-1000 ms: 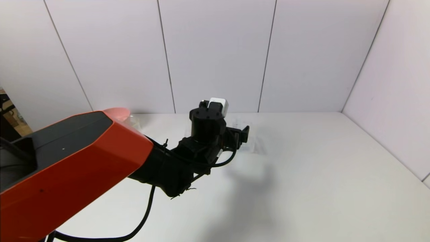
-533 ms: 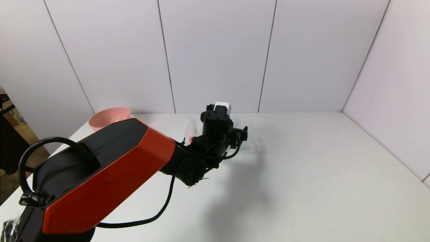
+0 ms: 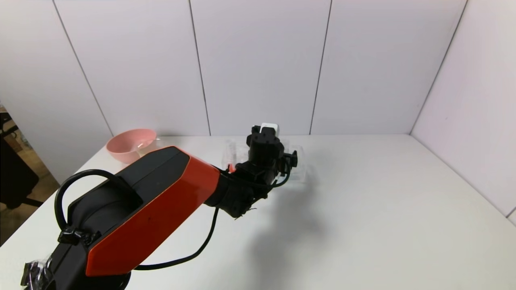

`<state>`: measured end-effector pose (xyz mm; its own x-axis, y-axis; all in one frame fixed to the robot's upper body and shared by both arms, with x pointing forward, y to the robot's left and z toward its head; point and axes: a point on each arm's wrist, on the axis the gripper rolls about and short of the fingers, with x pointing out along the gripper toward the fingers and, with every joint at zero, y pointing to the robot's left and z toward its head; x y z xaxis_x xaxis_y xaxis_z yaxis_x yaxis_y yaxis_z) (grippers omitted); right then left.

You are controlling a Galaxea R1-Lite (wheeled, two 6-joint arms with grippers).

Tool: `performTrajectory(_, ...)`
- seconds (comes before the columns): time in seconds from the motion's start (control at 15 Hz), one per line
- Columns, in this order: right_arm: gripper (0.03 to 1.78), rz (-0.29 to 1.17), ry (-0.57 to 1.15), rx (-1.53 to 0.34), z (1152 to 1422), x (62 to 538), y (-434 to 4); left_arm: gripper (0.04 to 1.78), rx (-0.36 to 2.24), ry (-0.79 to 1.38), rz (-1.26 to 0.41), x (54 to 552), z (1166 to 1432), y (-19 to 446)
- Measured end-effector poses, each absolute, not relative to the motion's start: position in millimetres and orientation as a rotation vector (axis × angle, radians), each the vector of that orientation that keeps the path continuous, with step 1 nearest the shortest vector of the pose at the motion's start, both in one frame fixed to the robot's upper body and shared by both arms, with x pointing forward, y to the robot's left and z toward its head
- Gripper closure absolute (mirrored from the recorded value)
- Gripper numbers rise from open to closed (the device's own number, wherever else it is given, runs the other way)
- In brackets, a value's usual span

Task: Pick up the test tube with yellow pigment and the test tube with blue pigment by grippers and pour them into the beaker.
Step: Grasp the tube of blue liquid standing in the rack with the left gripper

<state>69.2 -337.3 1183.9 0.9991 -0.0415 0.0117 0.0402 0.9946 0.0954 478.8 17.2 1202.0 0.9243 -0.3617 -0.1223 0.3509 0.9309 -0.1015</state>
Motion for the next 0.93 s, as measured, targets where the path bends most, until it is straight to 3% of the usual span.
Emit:
performTrajectory(0.27,0.10,-0.040,-0.013,0.095,1183.9,69.2,-337.3,0.19,-0.077,0.142,-0.360,479.2,1202.3,17.2)
performTrajectory(0.47,0.10,-0.041,-0.013,0.095,1183.9,69.2,-337.3,0.58,-0.080,0.137,-0.366,478.1,1204.9,15.9)
performTrajectory(0.73,0.10,-0.041,-0.014,0.095,1183.9,69.2,-337.3,1.29,-0.086,0.130,-0.375,475.8,1209.2,14.3)
performTrajectory(0.93,0.10,-0.041,-0.014,0.095,1183.9,69.2,-337.3,1.37,-0.090,0.119,-0.375,473.1,1217.7,14.8)
